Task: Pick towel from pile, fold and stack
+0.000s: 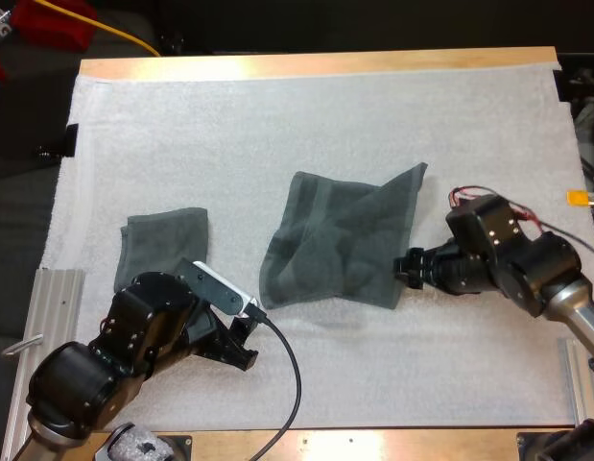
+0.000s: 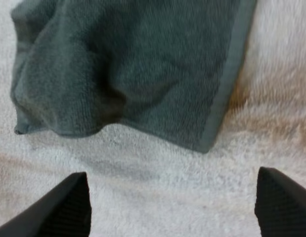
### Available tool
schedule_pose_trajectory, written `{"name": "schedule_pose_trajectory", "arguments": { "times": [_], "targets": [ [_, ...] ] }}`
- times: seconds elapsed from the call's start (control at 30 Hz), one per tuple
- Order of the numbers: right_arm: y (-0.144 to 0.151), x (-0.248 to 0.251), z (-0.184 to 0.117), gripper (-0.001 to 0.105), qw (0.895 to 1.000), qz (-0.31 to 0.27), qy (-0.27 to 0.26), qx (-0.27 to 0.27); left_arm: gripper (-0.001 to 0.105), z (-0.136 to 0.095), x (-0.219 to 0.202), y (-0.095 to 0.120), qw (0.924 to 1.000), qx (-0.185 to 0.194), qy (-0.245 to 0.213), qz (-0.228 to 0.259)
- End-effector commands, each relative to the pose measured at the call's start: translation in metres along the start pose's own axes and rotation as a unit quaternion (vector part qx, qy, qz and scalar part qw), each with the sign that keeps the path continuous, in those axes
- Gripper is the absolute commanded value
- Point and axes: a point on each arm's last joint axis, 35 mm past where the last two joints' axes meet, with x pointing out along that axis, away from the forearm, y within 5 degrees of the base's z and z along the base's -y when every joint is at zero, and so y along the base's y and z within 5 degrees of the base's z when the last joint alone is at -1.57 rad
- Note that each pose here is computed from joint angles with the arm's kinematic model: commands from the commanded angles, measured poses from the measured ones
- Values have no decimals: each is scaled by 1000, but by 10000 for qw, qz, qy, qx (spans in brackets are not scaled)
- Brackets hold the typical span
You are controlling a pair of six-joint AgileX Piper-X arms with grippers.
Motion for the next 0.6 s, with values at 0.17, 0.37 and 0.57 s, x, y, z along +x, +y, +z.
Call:
{"name": "schedule_pose_trajectory", "arguments": {
  "times": [0.17,0.37,0.57],
  "targets": [
    [-6,18,-12,67,9985,299,-91,439,68,-4,2,2,9996,-47,127,240],
    [-16,43,-30,67,9951,506,-144,841,68,-7,2,3,9992,-43,286,282],
    [-23,61,-43,67,9897,824,-337,1123,68,-7,2,3,9991,-43,297,285]
  ]
}}
